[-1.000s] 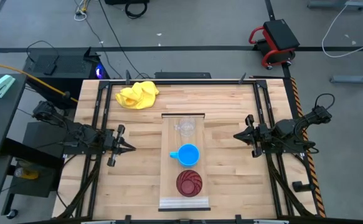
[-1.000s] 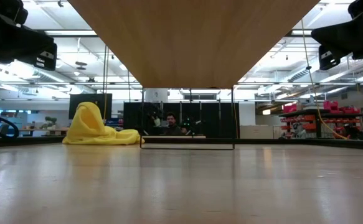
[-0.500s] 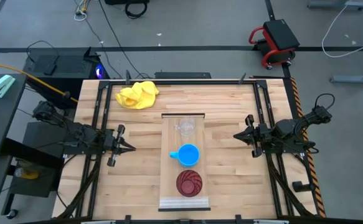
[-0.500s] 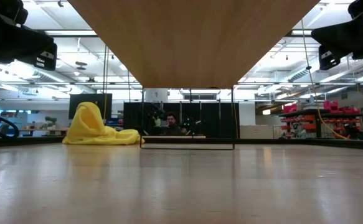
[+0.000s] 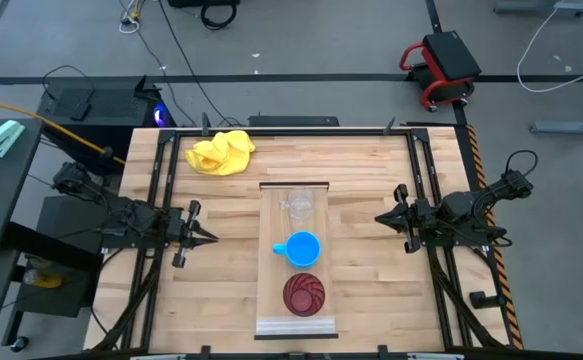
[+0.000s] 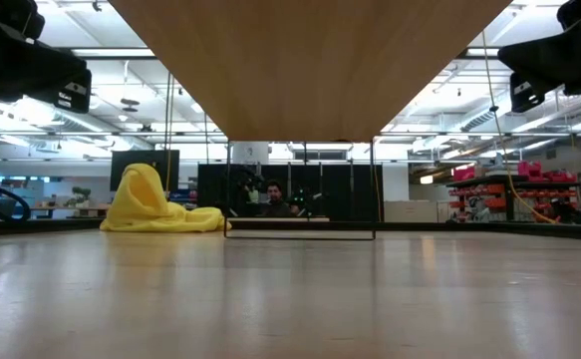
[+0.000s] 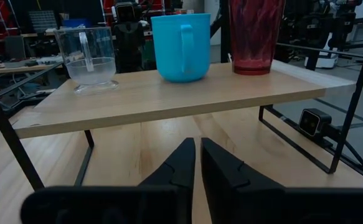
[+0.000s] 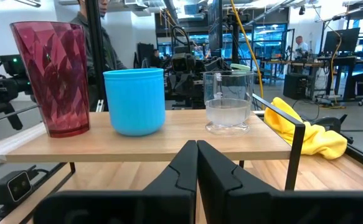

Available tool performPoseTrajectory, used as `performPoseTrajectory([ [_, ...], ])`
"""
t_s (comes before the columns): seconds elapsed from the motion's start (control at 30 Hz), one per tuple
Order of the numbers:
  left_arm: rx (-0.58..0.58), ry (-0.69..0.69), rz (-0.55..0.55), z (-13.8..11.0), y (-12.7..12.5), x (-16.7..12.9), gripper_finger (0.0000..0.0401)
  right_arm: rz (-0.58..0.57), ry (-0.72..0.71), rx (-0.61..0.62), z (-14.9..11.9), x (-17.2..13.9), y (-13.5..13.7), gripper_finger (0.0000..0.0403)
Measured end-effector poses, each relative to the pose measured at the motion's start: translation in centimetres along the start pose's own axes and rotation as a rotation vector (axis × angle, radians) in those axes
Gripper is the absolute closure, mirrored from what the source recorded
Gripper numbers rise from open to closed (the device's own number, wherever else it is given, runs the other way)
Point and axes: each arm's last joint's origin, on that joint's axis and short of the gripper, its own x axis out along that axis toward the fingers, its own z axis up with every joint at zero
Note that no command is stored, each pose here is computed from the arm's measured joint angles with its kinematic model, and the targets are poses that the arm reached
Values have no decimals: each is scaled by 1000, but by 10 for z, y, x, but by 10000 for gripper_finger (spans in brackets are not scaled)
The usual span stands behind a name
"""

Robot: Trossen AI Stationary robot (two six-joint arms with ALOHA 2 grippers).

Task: Stack small to large cups/mugs on shelf
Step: Return to Home Position

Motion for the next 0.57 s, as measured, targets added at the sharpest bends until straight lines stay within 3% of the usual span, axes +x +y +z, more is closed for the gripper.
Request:
performPoseTrajectory([
  [0.57,0,0,0,0,0,0,373,0,0,0,0,0,0,389],
])
